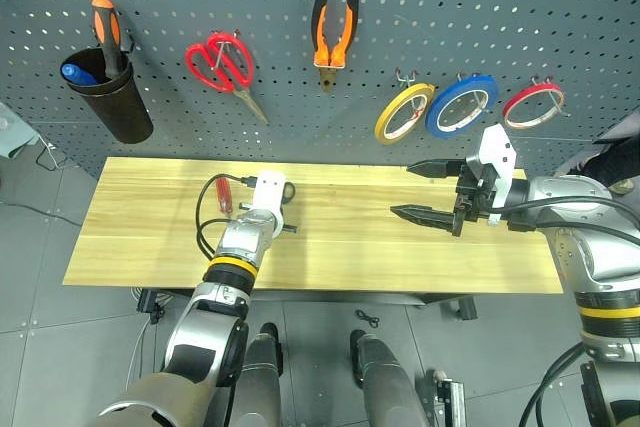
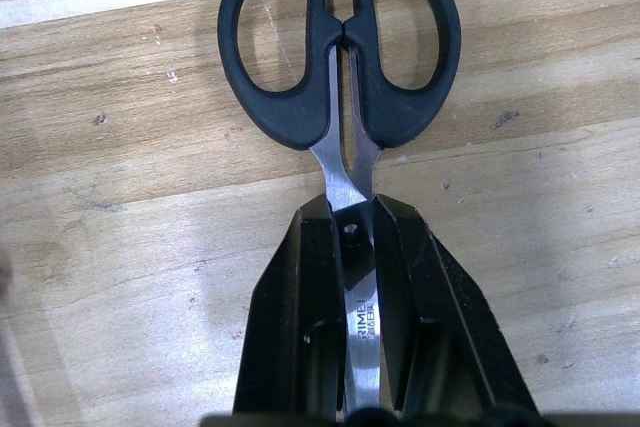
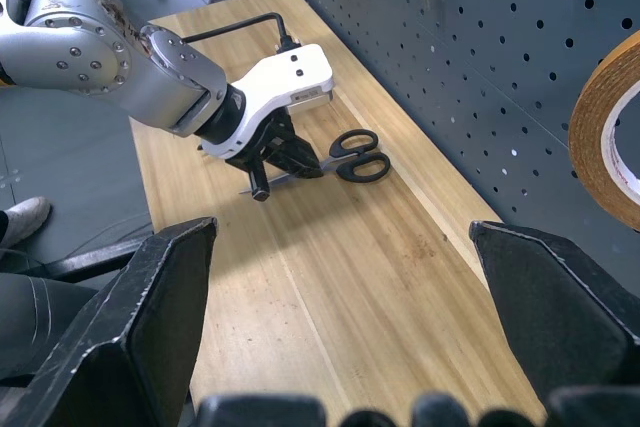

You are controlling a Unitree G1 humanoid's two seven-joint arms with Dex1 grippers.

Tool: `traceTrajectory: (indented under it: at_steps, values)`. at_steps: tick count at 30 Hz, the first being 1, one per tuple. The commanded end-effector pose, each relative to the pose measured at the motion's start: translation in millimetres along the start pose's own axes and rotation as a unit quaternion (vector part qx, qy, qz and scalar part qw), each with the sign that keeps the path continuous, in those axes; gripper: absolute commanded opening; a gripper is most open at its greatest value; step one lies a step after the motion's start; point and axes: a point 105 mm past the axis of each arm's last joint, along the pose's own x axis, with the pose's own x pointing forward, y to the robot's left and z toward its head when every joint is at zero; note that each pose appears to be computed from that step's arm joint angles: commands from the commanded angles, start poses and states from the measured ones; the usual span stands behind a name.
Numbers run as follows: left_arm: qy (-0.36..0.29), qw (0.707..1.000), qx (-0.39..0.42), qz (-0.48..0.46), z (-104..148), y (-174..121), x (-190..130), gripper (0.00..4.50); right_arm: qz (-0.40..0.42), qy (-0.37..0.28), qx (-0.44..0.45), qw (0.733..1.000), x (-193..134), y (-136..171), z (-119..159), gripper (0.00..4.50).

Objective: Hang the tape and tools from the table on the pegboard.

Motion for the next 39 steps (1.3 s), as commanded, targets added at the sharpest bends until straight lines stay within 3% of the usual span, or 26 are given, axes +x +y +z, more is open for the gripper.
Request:
traceTrajectory:
  at_steps: [1, 5, 11, 15, 22, 30, 39]
  values:
    - [-0.002, 1.0, 0.012, 0.004, -4, 4, -2, 0.02, -0.014, -0.024, -0.019, 0.999, -5, -3, 14, 4.5]
    - [-0.069, 0.997, 0.041, -0.023, 16, 9, -22, 0.02, -0.021, -0.042, -0.016, 0.999, -7, 2, 21, 4.5]
    - [-0.197, 0.973, 0.083, -0.089, 33, 11, -82, 0.02, -0.038, -0.087, -0.01, 0.995, -6, 12, 44, 4.5]
    - [-0.321, 0.933, 0.123, -0.107, 36, 22, -141, 0.02, -0.023, -0.142, -0.023, 0.989, 4, 29, 76, 4.5]
    - [-0.443, 0.877, 0.18, -0.047, 69, 51, -192, 0.02, -0.012, -0.216, -0.027, 0.976, 12, 29, 127, 4.5]
    - [-0.512, 0.846, 0.151, 0.011, 119, 57, -202, 0.02, 0.007, -0.255, -0.038, 0.966, 18, 27, 157, 4.5]
    - [-0.485, 0.865, 0.127, 0.007, 123, 53, -173, 0.02, 0.005, -0.246, -0.044, 0.968, 21, 24, 156, 4.5]
